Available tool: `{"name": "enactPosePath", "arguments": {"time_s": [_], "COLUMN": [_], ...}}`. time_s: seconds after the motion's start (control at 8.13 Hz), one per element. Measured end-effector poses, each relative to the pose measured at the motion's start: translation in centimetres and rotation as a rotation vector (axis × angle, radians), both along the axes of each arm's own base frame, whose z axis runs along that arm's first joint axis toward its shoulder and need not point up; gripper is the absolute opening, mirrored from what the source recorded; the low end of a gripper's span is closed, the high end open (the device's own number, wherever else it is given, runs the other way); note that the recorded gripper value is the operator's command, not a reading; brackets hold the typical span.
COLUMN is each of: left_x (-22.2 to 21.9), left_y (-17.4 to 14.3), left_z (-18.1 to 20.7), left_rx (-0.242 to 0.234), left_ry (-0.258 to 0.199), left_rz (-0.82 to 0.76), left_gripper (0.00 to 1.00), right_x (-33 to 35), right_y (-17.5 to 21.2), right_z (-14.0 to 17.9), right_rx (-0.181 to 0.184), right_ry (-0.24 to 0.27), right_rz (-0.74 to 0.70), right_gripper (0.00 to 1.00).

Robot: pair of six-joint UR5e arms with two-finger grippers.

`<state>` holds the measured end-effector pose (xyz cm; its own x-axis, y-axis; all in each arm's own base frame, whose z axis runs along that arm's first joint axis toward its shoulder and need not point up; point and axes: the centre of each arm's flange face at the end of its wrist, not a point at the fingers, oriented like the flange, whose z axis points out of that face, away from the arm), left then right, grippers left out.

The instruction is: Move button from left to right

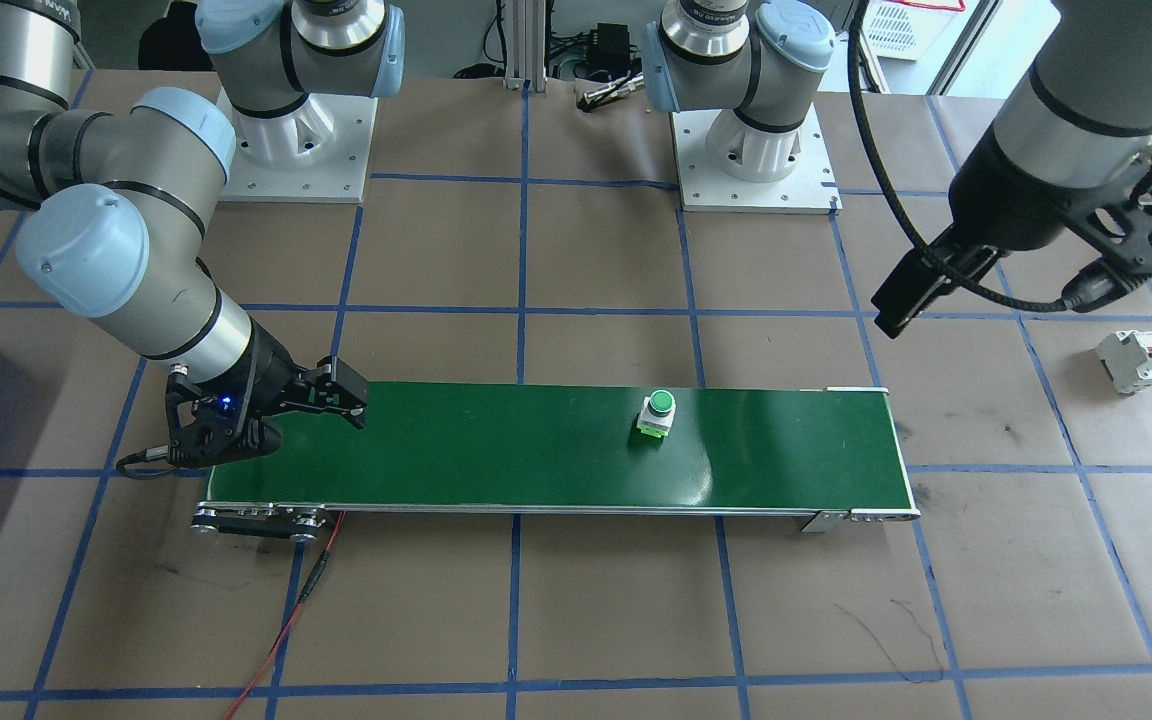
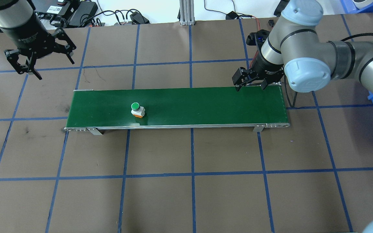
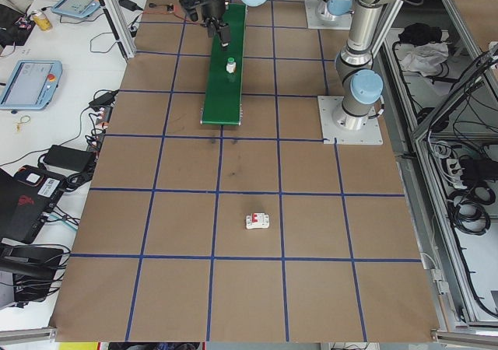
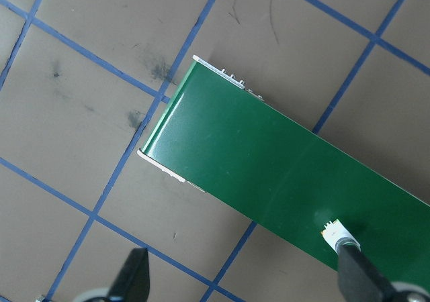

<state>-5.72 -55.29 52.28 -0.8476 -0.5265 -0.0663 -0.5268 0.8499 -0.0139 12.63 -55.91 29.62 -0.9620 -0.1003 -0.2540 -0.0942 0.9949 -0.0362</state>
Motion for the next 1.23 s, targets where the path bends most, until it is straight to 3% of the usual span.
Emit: {"name": "enactPosePath", "arguments": {"time_s": [0.49,1.23], "left_x": [-1.4,-1.3], "left_y": [2.2,2.7], "left_z": [4.4,5.2], "left_rx": [-0.037,-0.051], "left_ry": [-0.062,-0.082], "left_rz": [-0.09,-0.096], "left_gripper": [1.0,1.0], "right_x": [-0.3,1.3], "right_y": [0.4,1.0], "right_z": [0.2,0.6], "right_rx": [0.022,0.058], "right_ry": [-0.021,-0.005], "right_rz": [-0.076,-0.214], "right_gripper": [0.96,0.96]}}
